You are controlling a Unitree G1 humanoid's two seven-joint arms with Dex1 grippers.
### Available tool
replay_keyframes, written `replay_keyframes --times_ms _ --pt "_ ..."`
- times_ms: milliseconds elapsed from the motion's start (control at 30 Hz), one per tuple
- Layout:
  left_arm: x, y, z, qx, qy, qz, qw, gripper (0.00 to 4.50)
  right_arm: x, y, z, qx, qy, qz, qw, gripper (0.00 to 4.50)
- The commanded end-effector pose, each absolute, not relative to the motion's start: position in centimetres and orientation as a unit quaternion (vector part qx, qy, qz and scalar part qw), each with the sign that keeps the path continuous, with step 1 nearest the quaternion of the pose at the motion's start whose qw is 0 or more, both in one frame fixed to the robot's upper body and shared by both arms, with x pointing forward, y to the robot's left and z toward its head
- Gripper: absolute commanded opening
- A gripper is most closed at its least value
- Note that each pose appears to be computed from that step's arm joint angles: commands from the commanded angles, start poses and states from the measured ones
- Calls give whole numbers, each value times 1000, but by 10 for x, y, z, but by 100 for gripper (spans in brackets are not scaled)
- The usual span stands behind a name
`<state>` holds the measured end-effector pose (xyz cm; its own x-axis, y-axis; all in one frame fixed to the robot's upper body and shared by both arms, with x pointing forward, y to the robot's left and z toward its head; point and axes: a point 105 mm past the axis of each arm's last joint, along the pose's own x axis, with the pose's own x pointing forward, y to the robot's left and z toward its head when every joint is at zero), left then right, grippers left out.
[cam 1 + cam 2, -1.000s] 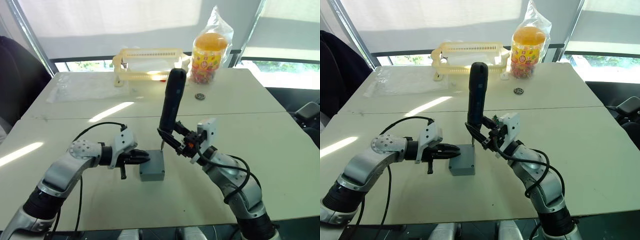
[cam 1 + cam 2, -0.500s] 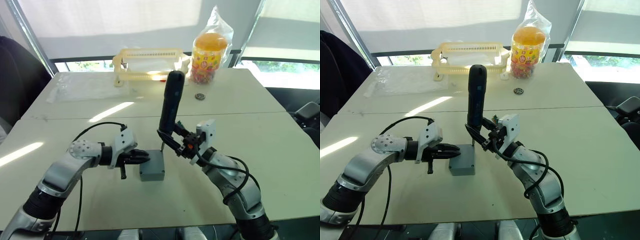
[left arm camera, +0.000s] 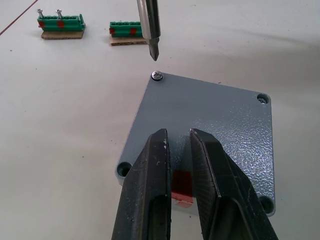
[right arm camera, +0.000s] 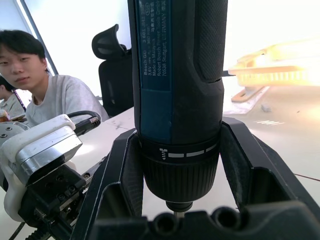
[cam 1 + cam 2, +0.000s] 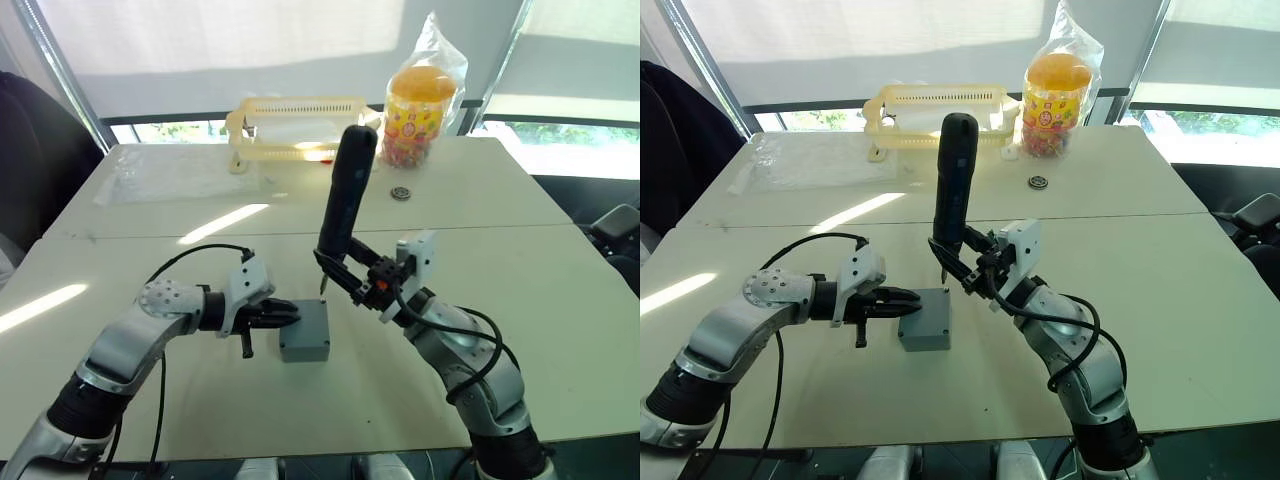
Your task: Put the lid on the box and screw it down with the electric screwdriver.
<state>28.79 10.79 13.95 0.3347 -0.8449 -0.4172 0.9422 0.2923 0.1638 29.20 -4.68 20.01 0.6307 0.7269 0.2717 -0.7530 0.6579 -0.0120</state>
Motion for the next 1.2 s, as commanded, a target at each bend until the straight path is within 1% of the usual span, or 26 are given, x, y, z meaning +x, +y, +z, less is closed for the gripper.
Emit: replay_keyframes --times_ms 33,900,1200 --pt "288 112 129 196 152 -557 793 67 284 -45 221 48 -174 418 890 179" --pt "289 113 129 196 150 -553 796 67 292 -48 203 40 -153 414 897 179" --pt "290 113 130 196 150 -551 797 67 294 -47 197 39 -134 421 896 179"
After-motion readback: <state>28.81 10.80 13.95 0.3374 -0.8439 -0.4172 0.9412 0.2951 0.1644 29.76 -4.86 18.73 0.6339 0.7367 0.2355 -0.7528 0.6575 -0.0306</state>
